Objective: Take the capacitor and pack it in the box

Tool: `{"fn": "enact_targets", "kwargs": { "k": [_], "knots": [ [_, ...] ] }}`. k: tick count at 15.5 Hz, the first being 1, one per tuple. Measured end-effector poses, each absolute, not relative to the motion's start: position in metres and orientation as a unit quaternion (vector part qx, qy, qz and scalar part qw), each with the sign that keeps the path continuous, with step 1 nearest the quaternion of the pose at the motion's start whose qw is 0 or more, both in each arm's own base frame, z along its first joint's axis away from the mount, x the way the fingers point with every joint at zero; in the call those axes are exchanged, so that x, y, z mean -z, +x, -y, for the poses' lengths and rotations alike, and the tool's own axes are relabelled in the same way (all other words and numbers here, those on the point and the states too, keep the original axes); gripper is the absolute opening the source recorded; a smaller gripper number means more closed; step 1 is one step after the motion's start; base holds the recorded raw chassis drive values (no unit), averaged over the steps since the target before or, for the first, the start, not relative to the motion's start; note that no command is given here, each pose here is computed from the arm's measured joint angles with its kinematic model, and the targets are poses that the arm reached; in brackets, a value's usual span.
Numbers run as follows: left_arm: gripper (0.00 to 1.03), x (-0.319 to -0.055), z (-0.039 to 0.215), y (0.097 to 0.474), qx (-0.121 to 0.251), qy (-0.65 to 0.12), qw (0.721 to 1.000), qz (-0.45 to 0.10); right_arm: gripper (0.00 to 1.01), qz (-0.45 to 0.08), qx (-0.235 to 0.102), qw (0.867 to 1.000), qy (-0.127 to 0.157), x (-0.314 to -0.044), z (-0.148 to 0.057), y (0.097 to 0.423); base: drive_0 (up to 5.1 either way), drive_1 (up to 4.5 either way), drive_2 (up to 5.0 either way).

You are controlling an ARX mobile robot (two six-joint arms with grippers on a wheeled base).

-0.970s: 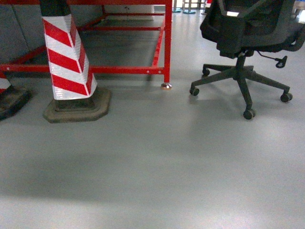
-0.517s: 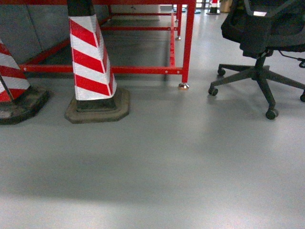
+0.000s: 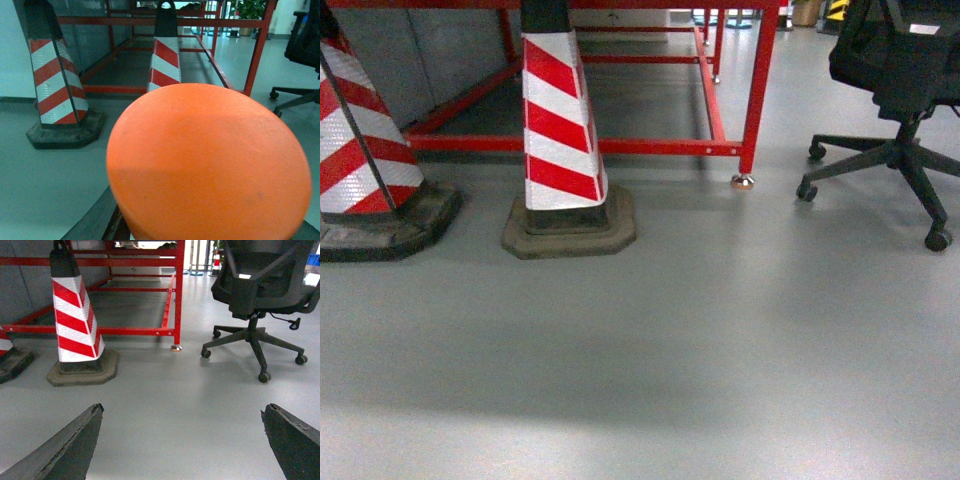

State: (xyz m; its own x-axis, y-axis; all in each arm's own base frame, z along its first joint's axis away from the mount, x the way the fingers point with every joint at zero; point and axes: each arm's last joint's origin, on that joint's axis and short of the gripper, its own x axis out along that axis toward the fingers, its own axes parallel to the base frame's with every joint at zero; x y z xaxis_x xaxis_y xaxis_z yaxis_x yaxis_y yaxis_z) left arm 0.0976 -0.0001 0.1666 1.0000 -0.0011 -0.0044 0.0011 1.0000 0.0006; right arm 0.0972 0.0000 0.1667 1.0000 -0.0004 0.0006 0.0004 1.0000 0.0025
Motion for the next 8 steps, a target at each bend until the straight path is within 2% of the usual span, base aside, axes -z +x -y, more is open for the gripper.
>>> {"fn": "enact_targets", "kwargs": {
  "k": [8],
  "knots": [
    [0.44, -0.1669, 0.0001, 0.0976, 0.0, 0.0, 1.0, -0.001, 0.98, 0.001, 0.0, 1.0, 0.001, -0.1669, 0.0, 0.0972, -4.9, 2.51, 2.5]
  ]
}}
